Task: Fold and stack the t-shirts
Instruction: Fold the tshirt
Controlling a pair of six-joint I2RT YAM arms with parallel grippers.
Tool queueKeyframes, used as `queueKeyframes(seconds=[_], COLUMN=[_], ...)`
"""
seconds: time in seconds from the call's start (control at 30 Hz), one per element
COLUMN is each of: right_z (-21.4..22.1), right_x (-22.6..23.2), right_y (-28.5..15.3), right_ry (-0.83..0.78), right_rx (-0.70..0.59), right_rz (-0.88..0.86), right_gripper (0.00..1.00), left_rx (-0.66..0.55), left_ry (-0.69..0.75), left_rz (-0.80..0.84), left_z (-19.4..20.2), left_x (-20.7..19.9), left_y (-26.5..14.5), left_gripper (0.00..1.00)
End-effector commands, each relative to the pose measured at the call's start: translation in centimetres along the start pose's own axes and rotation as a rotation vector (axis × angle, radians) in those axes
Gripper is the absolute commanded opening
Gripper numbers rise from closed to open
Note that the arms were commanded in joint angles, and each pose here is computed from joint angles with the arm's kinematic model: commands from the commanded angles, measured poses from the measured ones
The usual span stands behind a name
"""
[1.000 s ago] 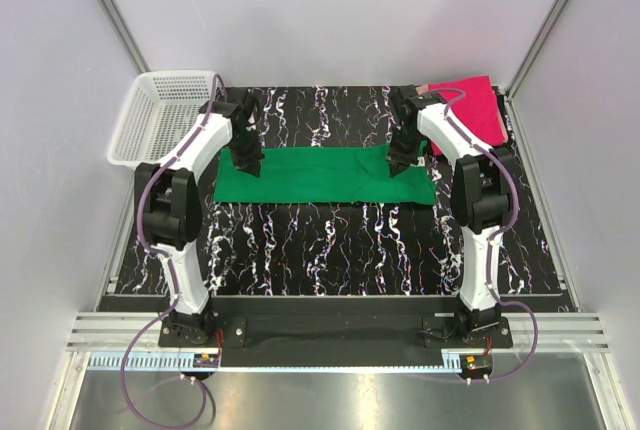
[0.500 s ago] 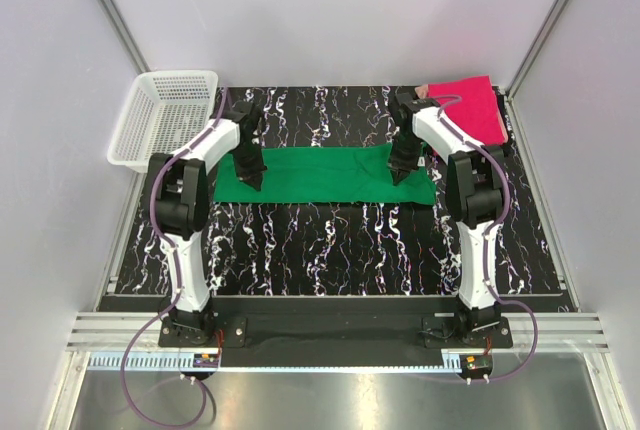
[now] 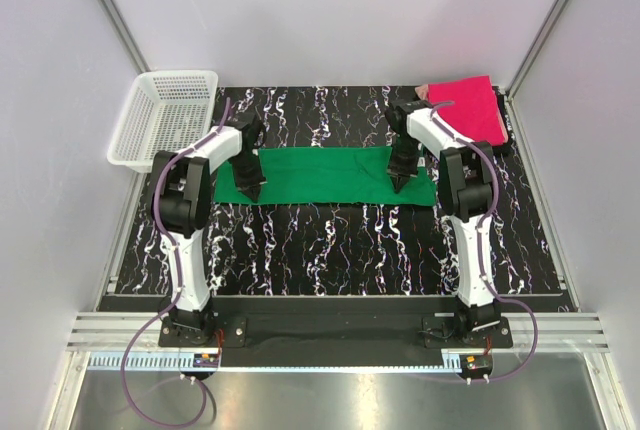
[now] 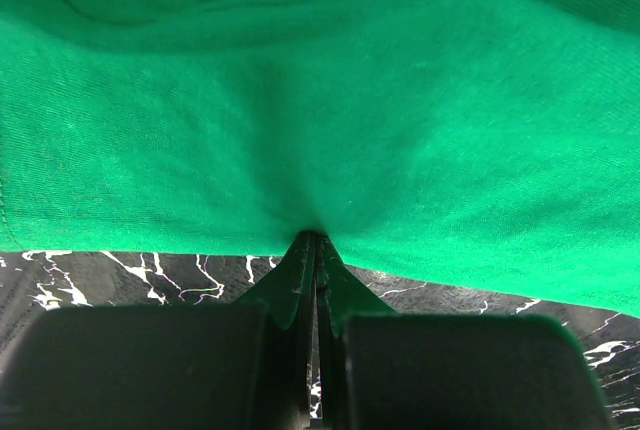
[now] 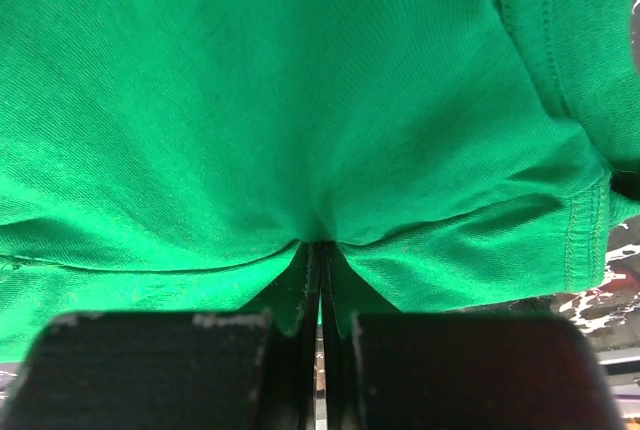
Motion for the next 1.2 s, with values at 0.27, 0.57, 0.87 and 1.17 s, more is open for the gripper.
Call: queueKeyframes(seconds=[0.27, 0.57, 0.87, 1.17], right_z=[0.3, -1.3, -3.6, -4.3], right_x=[-1.1, 0.2, 3.1, 5.4], right_y=[1.3, 0.6, 0.2, 1.3], right_ry=[-0.025, -0.019, -0.036, -0.031], right_rx=[0.052, 0.047, 0.048, 0.079], right_rz=[0.106, 0.090, -0.004, -0.122], right_gripper=[0.00, 0.00, 0.00, 0.00], left_rx=[0.006, 0.034, 0.050, 0.075], left_ry=[-0.025, -0.010, 0.042, 0.111], left_rz=[-0.058, -0.072, -0.028, 0.036], left_z=[0.7, 5.3, 9.2, 12.7], left_x=[0.8, 0.7, -0.8, -2.8], left_y=[2.0, 1.8, 0.6, -1.1], left_gripper=[0.00, 0.00, 0.00, 0.00])
Point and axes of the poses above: each gripper's point midway between its finger pads, its own y axis out along the fingers, its own x axis along the line the jaws close on, z = x × y, the point moved 5 cm from there along -y, back along the fingers, and after that the axes turned 4 degrees about y, right-handed, at the moved point
